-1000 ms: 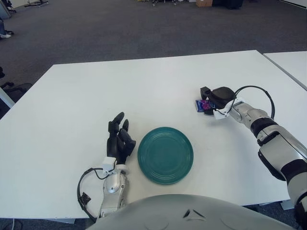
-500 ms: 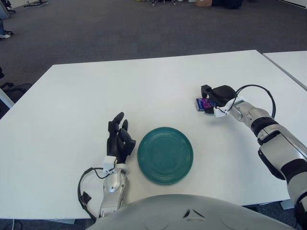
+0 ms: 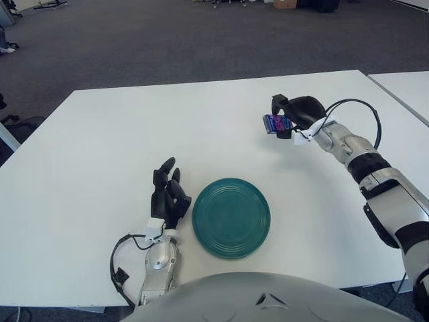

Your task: Put the gum into the plate.

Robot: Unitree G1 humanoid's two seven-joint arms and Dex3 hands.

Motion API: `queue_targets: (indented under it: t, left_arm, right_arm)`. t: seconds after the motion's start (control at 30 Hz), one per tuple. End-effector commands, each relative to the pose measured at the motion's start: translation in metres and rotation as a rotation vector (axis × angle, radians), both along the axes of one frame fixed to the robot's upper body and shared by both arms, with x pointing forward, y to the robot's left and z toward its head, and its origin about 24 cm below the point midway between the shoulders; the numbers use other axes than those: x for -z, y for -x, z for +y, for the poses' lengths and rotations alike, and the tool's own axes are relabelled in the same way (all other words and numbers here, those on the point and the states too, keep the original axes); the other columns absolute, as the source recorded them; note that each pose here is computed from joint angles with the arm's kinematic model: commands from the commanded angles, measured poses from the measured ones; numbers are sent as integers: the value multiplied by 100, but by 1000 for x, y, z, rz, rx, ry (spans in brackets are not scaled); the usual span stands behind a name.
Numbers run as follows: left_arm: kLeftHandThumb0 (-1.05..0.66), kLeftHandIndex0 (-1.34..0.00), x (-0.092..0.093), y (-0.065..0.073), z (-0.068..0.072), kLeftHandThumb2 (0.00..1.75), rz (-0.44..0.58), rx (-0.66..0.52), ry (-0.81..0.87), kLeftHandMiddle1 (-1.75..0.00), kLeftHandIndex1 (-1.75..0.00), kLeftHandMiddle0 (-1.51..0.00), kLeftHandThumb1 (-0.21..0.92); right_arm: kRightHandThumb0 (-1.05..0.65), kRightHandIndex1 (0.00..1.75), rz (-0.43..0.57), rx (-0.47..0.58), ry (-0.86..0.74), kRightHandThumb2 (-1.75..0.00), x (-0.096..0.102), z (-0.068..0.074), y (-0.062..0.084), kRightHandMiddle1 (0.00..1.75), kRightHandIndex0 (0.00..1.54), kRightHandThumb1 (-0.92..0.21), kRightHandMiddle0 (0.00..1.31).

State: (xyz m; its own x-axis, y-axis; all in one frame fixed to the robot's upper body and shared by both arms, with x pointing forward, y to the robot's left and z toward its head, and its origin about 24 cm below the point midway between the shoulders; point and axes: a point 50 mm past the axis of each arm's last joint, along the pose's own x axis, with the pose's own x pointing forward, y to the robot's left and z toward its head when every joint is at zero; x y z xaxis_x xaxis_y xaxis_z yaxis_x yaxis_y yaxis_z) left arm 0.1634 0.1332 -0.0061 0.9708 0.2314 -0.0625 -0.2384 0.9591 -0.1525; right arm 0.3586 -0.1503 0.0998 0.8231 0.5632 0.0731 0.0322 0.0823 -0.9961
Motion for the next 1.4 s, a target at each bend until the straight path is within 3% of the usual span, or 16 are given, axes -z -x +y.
queue_targets:
  t: [0.0, 0.27, 0.57, 0.77, 1.0, 1.37]
  left_arm:
    - [-82, -5, 5, 4, -10, 104, 41, -8, 43, 0, -89, -39, 92]
    - [-84, -5, 10, 7, -12, 103, 54, -23, 37, -1, -90, -40, 92]
    - [-91, -9, 14, 9, -13, 99, 44, -26, 58, -3, -91, -46, 92]
    - [-92, -10, 13, 11, -14, 97, 34, -27, 75, -4, -91, -47, 92]
    - [-91, -11, 13, 11, -15, 97, 32, -26, 83, -3, -90, -48, 92]
    - [-92, -10, 12, 9, -16, 97, 35, -14, 101, -2, -89, -47, 92]
  right_arm:
    - [-43, 175, 6, -16, -39, -110, -7, 1, 8, 175, 78, -49, 48]
    - [-43, 175, 41, -81, 0, -112, -4, 11, 24, 175, 81, -47, 49]
    - [-44, 175, 48, -222, 27, -116, -15, 32, 55, 175, 87, -44, 52]
    - [-45, 175, 23, -310, 52, -118, -28, 47, 74, 175, 105, -42, 53]
    - [-44, 175, -5, -428, 54, -116, -29, 60, 99, 175, 117, -44, 52]
    - [-45, 175, -31, -582, 58, -119, -39, 76, 138, 175, 116, -42, 53]
